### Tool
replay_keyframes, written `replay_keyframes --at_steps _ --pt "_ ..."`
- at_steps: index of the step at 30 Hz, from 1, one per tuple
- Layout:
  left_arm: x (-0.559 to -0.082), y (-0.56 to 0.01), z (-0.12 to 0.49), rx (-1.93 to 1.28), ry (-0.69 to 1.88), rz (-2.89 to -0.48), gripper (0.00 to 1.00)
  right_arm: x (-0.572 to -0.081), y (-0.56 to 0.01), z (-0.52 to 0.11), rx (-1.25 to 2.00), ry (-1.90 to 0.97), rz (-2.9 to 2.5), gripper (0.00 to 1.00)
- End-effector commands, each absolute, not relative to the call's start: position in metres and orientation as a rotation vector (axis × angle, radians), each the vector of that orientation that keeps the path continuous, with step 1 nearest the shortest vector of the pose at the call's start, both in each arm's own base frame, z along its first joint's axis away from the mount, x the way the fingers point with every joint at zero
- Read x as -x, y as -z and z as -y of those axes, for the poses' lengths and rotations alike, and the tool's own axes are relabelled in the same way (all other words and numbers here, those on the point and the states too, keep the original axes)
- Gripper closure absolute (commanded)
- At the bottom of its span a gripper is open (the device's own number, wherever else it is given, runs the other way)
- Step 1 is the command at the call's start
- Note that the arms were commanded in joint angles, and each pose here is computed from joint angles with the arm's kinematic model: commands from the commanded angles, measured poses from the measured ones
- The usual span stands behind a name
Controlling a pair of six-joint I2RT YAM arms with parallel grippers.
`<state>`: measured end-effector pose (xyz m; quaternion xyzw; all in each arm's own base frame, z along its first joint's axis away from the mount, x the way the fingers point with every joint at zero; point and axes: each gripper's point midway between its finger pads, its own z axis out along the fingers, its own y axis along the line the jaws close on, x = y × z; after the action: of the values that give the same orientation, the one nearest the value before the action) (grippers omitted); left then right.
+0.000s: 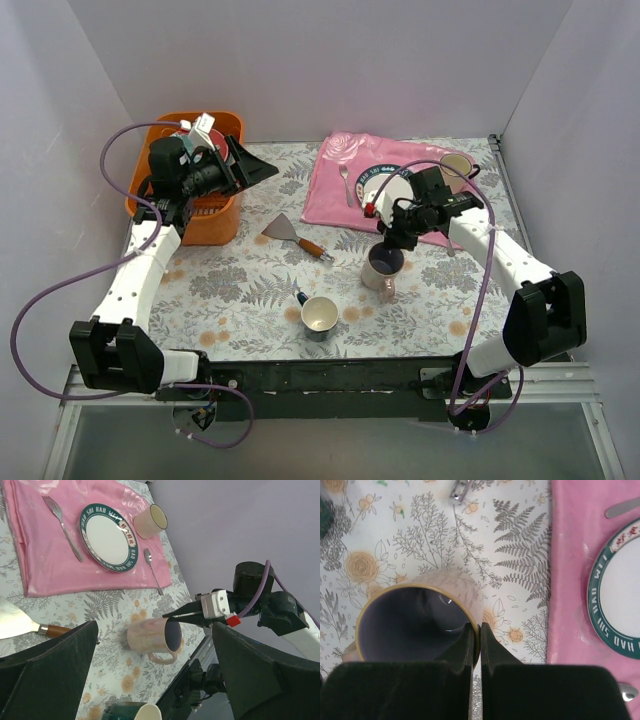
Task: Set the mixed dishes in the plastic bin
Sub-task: Pick up the cup at the center of the board.
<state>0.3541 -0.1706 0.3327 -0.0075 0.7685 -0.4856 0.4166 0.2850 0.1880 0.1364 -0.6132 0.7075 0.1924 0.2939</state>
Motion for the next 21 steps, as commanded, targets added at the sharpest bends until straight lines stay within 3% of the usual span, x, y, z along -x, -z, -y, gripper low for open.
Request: replay_keyframes --at_steps 1,10,21 --pt "-0.349 -0.344 0.190 -0.029 1.278 -1.907 0.02 -0.310 -0.216 -0.202 1.382 -0.567 -1.787 0.99" --pt "-0.349 -0.340 0.244 -0.044 1.327 -1.961 0.02 -0.349 -0.249 -0.187 1.067 -0.586 -1.884 0.99" --pt "-0.347 -0.313 0.313 -0.168 1.181 -2.130 0.02 -0.387 -0.264 -0.161 0.731 -0.552 -1.990 0.99"
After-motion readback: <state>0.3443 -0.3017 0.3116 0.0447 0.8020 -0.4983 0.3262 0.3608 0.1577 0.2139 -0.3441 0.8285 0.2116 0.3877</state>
